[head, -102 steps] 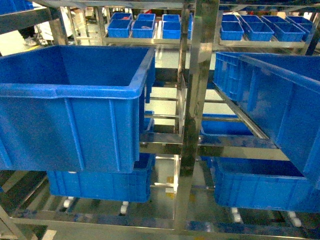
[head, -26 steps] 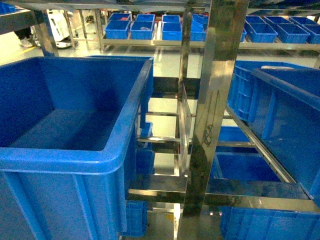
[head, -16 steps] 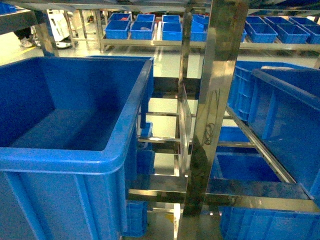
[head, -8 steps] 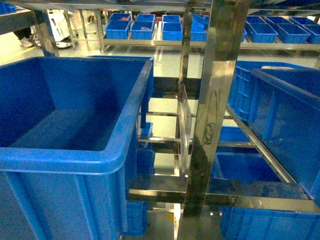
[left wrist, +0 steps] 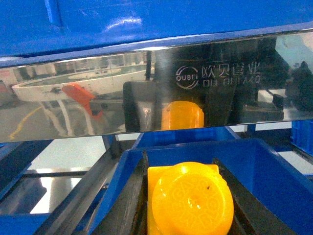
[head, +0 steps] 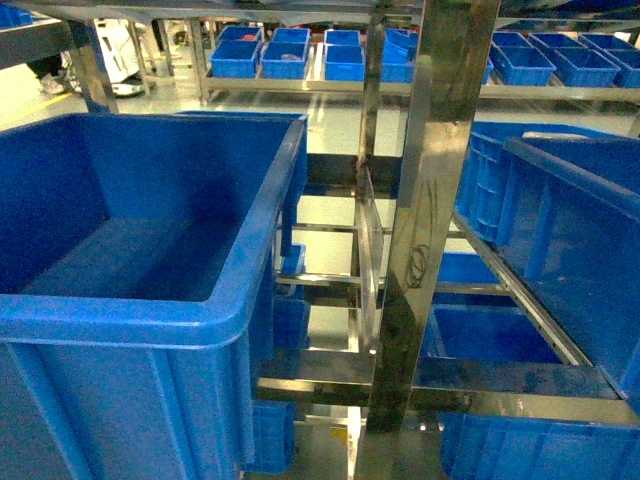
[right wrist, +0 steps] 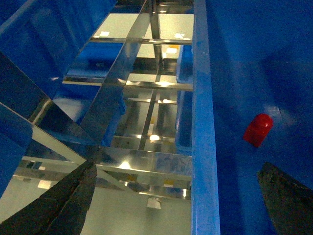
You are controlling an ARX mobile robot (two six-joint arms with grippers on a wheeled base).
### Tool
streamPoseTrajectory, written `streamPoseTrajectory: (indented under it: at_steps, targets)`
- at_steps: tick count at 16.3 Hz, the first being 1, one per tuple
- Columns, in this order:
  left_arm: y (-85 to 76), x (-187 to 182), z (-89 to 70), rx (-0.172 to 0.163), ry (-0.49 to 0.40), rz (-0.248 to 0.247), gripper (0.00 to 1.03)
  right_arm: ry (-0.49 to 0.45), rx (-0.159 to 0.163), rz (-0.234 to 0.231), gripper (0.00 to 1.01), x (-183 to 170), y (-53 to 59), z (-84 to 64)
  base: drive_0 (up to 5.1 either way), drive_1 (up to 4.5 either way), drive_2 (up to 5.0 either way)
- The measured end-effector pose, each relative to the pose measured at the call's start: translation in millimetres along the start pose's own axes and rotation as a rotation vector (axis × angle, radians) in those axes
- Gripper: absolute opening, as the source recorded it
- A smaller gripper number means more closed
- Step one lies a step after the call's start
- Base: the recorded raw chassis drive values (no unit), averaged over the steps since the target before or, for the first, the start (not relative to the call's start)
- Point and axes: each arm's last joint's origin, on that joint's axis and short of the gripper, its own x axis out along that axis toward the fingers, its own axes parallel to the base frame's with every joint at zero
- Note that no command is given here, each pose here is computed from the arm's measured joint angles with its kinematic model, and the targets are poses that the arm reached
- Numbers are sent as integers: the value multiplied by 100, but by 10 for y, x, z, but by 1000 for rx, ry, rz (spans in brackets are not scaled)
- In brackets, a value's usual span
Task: Sort and place red and yellow blocks in left bins
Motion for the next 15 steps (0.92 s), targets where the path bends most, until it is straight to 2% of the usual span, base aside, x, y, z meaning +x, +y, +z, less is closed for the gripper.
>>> streamPoseTrajectory:
  at_steps: [4, 5, 7, 8, 10, 13, 15]
  targets:
    - [1, 0, 0, 0, 0, 0, 26, -30, -7, -36, 98, -84, 15, 22, 0, 0, 0]
    - [0, 0, 0, 0, 0, 0, 26, -57, -17, -63, 98, -86, 6, 40, 0, 0, 0]
    - [0, 0, 0, 0, 0, 0, 26, -63, -16, -102, 98, -140, -67, 58, 0, 0, 0]
    - [0, 0, 0, 0, 0, 0, 26, -45, -5, -114, 98, -147, -114, 44, 0, 0, 0]
    - [0, -1, 1, 0, 0, 0, 26, -31, 0, -100, 98, -132, -126, 31, 0, 0, 0]
    - [0, -1, 1, 0, -1, -1, 26, -32, -15, -43, 98, -123, -58, 33, 0, 0, 0]
    - [0, -1, 1, 0, 0, 0, 26, -32, -14, -44, 98, -123, -60, 33, 0, 0, 0]
